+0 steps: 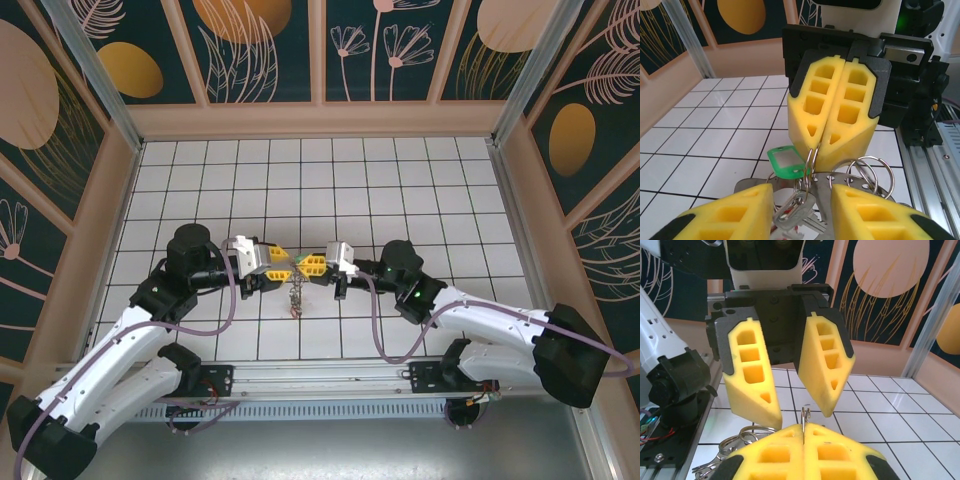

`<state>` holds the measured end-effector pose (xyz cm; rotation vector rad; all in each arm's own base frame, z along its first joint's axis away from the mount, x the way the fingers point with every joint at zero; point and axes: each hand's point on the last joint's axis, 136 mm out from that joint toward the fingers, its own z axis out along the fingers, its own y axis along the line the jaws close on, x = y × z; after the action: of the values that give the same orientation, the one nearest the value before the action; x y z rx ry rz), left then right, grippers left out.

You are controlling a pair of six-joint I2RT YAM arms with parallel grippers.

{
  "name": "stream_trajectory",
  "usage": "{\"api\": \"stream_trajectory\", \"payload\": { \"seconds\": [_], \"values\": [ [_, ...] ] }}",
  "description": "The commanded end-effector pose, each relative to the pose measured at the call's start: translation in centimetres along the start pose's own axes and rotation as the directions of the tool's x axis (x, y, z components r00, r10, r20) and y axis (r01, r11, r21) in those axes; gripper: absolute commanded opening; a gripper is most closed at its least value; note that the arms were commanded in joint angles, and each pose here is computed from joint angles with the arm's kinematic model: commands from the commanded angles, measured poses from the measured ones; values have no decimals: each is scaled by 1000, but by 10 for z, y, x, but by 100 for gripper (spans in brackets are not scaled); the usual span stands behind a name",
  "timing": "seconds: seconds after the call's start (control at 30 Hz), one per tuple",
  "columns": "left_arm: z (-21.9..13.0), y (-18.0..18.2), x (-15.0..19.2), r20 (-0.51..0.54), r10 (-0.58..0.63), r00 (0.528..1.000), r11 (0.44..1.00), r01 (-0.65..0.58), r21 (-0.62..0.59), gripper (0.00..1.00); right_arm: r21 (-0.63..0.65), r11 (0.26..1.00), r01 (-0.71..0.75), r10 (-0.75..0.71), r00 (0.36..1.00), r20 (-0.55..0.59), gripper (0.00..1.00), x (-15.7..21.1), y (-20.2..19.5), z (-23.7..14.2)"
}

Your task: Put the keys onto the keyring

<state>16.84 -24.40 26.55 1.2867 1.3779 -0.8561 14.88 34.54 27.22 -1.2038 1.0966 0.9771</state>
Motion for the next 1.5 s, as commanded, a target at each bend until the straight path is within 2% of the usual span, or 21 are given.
{"api": "stream_trajectory", "payload": {
  "seconds": [0.0,0.17,0.5,0.6,0.7,0.77,0.83,0.97,1.03,1.2,1.47],
  "values": [
    [-1,-1,-15,47,18,999,1000,-19,20,34,-10,998,68,-67,993,96,0,-33,-3,2],
    [1,0,-9,29,8,1000,1000,-8,17,27,-7,997,74,-72,992,103,0,-35,-5,4],
    [3,-1,-4,21,-10,1000,999,9,33,27,-6,995,100,-99,988,116,0,-39,-6,6],
    [4,-1,-3,17,-12,1000,999,12,32,20,-10,994,108,-106,986,125,0,-41,-5,6],
    [3,0,-6,24,-1,1000,1000,0,31,0,-11,994,108,-106,988,115,0,-39,-5,6],
    [3,1,-8,25,6,1000,1000,-7,24,0,-11,994,109,-107,989,99,0,-36,-5,6],
    [1,2,-10,25,21,999,1000,-21,10,0,-8,993,116,-116,991,62,0,-29,-6,6],
    [-4,10,-8,-12,51,999,997,-52,-52,0,-36,987,154,-157,981,-111,21,-4,-6,4],
    [-5,15,-2,-56,57,997,995,-62,-84,0,-53,985,163,-170,966,-194,26,5,-7,2],
    [-7,23,19,-174,64,983,989,-85,-118,0,-38,984,176,-179,937,-300,27,12,-15,3],
    [-6,20,16,-158,90,983,990,-106,-97,0,-91,983,162,-184,912,-366,25,21,-18,24]
  ]
}}
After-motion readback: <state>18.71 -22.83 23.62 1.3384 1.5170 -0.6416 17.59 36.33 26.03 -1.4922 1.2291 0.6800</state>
